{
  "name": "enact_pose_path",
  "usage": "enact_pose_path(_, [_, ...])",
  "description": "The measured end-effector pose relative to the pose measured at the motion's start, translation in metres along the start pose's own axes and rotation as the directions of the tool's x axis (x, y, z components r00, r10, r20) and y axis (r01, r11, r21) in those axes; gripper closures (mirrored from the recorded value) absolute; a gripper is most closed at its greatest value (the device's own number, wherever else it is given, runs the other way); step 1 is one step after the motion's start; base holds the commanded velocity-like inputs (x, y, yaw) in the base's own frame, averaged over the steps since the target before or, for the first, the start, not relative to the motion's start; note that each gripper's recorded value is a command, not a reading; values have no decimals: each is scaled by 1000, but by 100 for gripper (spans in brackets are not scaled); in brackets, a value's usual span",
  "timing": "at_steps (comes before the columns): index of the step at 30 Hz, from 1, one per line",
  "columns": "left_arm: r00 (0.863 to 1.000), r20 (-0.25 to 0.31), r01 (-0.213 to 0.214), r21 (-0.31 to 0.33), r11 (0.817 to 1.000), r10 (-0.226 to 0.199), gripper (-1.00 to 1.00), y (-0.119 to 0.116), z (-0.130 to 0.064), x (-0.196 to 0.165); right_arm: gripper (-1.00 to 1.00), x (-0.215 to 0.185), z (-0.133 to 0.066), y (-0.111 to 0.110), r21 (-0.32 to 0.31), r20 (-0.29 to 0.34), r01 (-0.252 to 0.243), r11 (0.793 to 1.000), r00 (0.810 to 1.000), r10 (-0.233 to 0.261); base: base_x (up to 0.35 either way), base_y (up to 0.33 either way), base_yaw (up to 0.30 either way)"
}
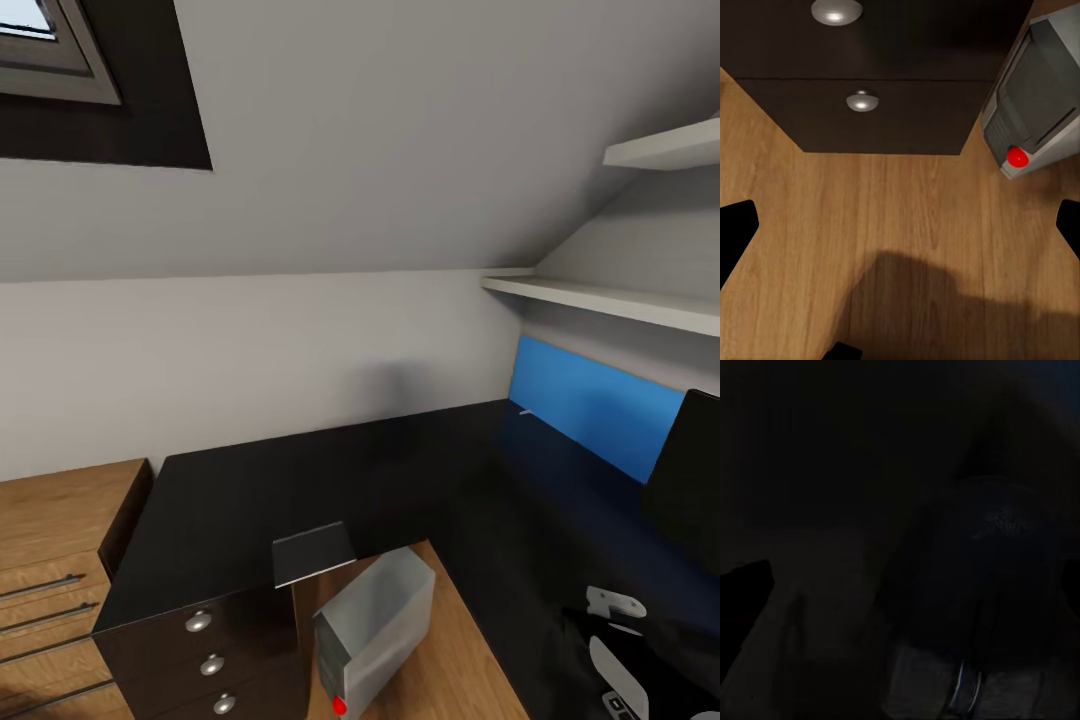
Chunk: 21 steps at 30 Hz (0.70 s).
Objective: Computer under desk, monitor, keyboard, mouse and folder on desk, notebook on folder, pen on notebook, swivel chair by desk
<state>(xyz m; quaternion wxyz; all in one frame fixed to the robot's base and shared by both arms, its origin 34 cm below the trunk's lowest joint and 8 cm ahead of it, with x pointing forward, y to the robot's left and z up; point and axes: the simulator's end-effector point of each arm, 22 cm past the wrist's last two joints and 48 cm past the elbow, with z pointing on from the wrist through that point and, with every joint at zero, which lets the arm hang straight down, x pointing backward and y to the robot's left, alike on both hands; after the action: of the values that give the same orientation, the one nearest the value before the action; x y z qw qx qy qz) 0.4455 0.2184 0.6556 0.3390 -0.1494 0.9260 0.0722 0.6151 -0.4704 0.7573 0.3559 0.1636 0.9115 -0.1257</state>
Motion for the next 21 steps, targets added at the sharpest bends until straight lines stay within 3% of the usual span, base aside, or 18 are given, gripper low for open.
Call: enact_pose_path(21, [1000, -2, 4, -3, 1000, -4, -100, 2, 1, 0, -100, -2, 0, 1, -5, 8, -1, 1000, 1000, 1, 0, 0, 0])
